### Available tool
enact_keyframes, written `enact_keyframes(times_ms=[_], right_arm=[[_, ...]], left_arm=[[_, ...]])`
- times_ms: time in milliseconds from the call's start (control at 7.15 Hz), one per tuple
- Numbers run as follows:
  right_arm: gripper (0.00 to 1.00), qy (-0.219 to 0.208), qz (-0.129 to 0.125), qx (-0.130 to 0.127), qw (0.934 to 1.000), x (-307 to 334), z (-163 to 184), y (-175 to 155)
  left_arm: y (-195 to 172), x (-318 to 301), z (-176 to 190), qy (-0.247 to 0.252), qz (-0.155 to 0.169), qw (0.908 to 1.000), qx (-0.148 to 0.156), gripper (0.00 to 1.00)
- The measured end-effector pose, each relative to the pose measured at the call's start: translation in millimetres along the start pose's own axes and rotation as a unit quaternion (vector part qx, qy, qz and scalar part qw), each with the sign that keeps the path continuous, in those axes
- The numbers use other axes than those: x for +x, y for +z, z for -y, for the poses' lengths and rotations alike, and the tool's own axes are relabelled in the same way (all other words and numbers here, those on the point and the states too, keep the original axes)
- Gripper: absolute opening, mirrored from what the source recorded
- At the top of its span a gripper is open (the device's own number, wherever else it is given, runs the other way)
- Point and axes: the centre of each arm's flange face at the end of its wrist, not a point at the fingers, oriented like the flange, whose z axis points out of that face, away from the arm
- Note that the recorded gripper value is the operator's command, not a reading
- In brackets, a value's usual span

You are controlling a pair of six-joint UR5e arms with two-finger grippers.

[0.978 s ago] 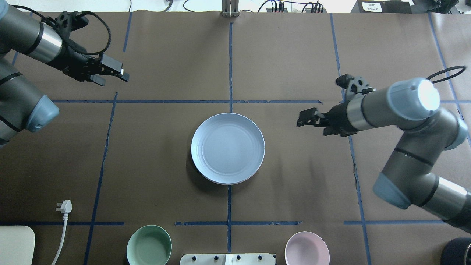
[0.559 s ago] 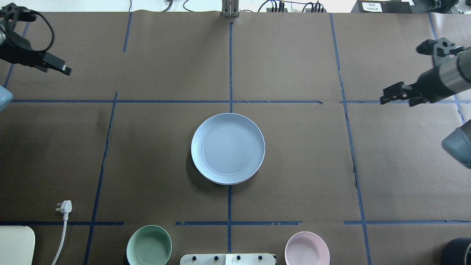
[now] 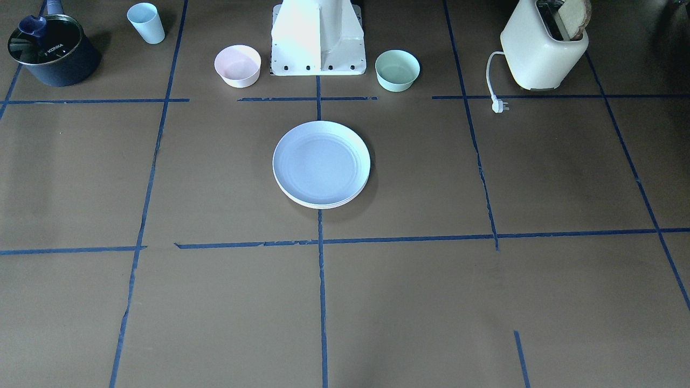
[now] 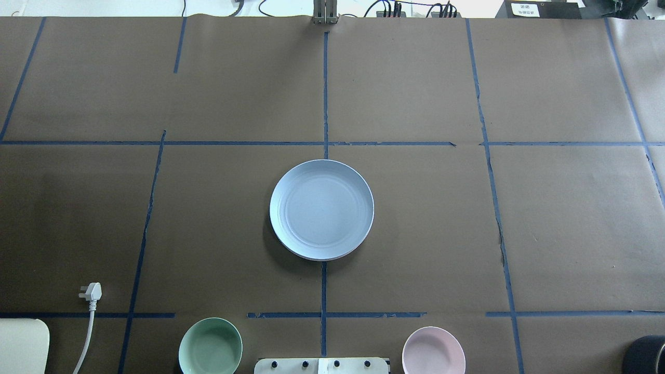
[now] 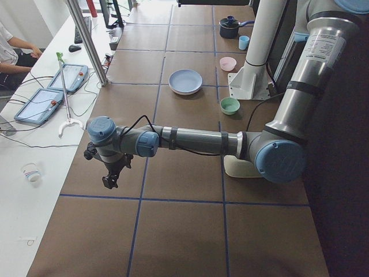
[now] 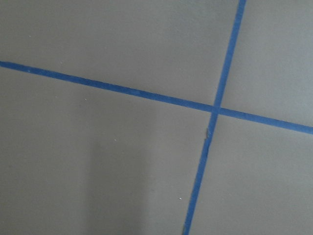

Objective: Stack three plates with pink and blue

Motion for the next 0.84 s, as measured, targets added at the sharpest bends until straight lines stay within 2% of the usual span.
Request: enact_keyframes(times_ms=[280, 419, 839], right_arm=[[1.0, -0.006, -0.002, -0.006, 1.0, 23, -10, -2], [1.0, -0.005, -0.003, -0.005, 1.0, 24, -11, -3], [1.0, 0.002, -0.003, -0.005, 1.0, 25, -13, -3]], left_arm=[[-1, -8, -22, -0.04, -0.017, 0.9984, -0.036, 1.0], [-7, -1, -33, -0.056, -0.019, 0.9974, -0.041, 1.0], [-18, 34, -105, -0.098, -0.016, 0.9946, -0.031, 1.0]])
